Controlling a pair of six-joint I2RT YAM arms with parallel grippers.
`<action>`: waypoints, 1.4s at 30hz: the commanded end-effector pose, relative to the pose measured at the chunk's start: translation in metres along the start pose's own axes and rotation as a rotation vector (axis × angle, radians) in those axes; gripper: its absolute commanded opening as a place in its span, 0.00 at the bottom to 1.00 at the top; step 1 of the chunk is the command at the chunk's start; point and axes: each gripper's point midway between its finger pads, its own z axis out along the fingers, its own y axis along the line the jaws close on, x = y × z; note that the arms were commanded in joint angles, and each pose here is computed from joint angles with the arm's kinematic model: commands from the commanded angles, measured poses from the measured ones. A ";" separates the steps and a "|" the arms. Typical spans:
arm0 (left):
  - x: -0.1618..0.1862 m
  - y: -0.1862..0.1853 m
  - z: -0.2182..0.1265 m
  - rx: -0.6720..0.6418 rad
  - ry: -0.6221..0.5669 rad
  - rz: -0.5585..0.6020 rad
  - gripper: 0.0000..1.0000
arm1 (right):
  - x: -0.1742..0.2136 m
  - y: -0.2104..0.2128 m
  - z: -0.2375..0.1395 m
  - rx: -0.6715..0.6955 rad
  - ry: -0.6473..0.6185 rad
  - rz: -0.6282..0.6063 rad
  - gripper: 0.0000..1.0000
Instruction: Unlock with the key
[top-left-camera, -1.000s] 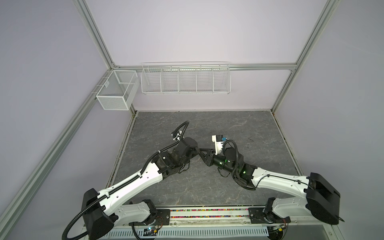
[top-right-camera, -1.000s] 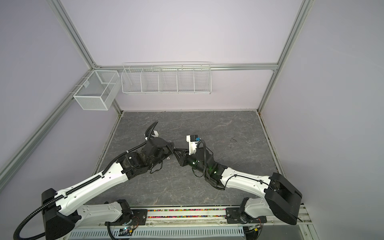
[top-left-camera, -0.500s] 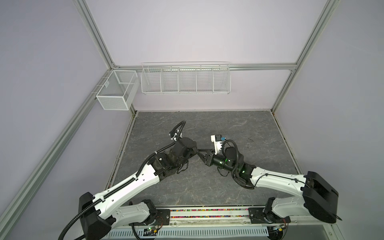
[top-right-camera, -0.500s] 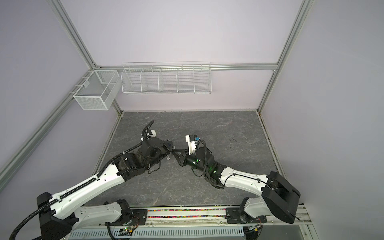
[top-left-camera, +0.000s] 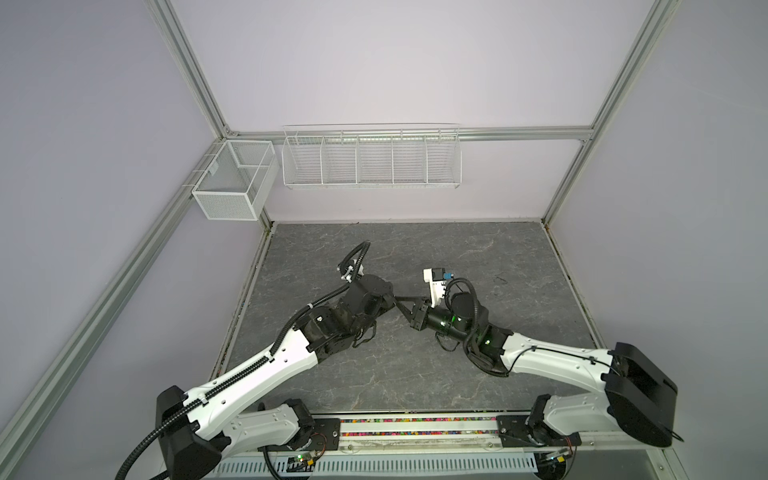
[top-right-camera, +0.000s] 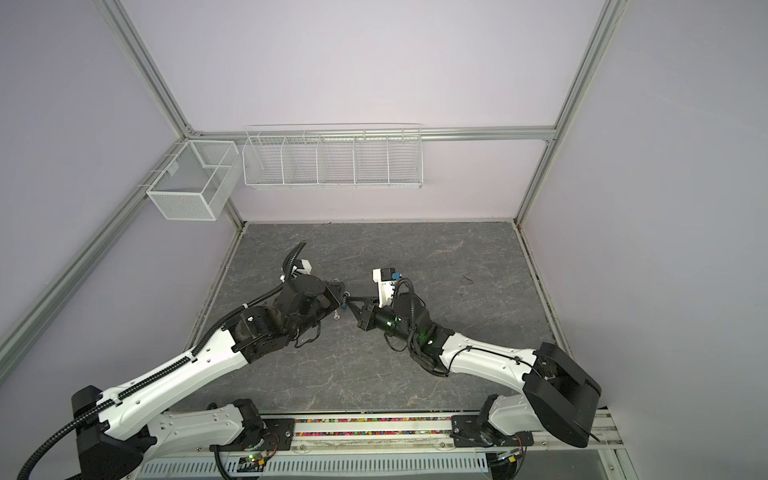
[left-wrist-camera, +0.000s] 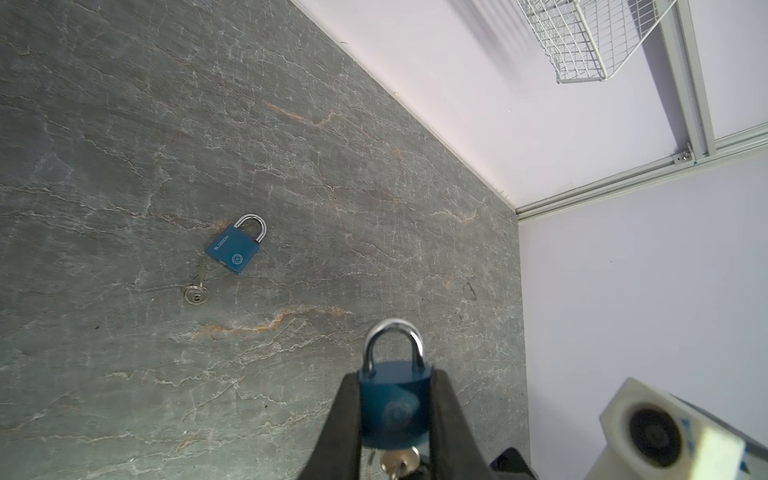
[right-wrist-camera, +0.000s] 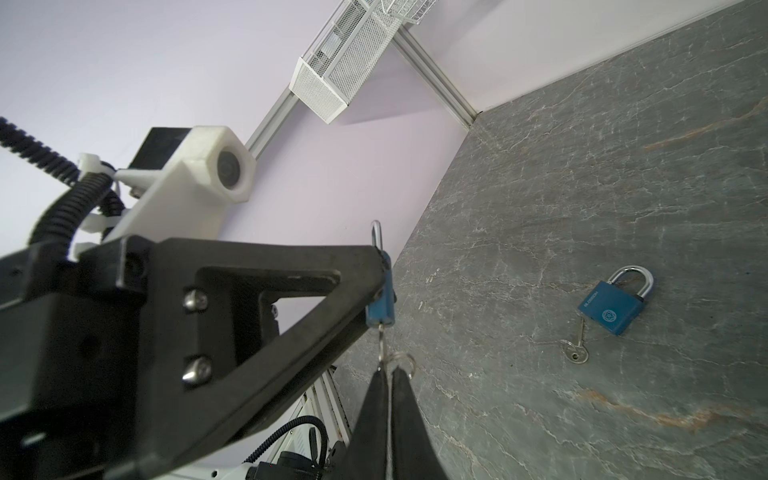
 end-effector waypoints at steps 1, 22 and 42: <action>-0.004 -0.002 -0.003 0.020 -0.012 -0.001 0.00 | -0.007 0.006 -0.003 -0.031 -0.024 -0.004 0.08; 0.032 -0.010 0.000 0.080 0.128 0.020 0.00 | -0.029 0.023 0.008 -0.070 -0.060 -0.076 0.06; -0.006 -0.023 -0.013 0.095 -0.010 0.059 0.00 | -0.015 0.010 -0.013 0.015 0.015 -0.090 0.15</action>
